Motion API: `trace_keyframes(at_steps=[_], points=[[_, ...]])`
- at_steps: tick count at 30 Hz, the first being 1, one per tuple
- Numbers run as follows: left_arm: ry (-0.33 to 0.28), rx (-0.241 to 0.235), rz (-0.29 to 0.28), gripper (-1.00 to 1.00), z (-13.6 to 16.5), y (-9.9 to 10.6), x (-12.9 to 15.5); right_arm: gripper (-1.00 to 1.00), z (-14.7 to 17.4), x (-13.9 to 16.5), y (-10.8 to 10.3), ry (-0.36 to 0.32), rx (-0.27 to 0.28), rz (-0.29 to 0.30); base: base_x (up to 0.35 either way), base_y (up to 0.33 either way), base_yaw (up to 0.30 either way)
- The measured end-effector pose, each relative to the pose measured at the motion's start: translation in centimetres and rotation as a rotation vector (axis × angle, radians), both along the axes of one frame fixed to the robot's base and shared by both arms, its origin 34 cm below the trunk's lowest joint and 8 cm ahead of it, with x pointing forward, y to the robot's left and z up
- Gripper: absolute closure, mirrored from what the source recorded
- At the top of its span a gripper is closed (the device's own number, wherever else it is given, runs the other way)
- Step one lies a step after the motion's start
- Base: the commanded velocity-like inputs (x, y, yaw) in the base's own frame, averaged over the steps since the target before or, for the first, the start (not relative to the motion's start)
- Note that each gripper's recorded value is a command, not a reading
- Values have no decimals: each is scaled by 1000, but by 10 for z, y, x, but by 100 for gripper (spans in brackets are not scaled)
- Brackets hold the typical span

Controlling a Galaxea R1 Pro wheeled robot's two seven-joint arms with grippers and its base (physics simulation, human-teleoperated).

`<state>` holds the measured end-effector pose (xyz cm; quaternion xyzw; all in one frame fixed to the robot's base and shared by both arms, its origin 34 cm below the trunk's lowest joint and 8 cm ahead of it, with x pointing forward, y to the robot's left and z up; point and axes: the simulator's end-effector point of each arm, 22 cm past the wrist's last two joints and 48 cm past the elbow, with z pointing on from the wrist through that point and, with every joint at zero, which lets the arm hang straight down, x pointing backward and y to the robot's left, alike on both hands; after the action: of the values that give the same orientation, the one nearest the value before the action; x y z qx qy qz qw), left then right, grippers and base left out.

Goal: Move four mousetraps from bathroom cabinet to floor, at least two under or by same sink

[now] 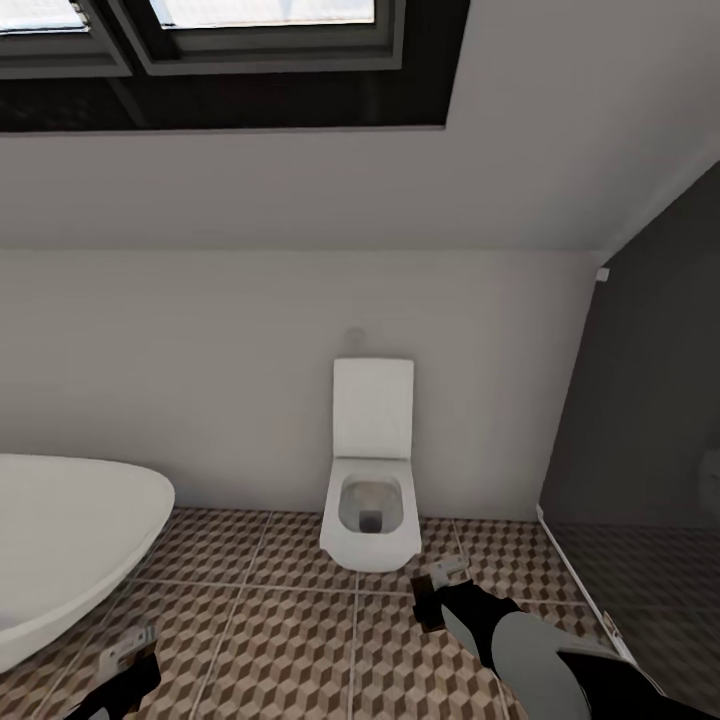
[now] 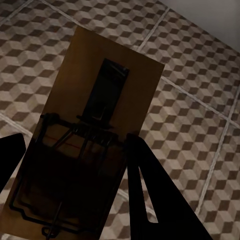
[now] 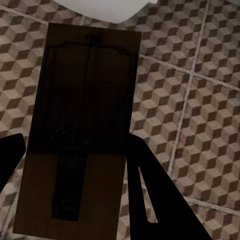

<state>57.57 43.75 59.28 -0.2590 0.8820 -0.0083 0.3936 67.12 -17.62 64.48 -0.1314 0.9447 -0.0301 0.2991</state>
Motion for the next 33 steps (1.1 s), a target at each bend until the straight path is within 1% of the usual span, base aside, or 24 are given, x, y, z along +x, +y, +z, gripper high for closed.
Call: trace_keyframes(at_steps=[29, 33], points=[[7, 6, 8, 100, -54, 0, -6, 100, -49, 0, -3, -22, -10, -5, 0, 0, 0], [8, 4, 7, 100, -62, -2, -6, 100, -53, 4, -5, -49, -6, -7, 0, 0, 0]])
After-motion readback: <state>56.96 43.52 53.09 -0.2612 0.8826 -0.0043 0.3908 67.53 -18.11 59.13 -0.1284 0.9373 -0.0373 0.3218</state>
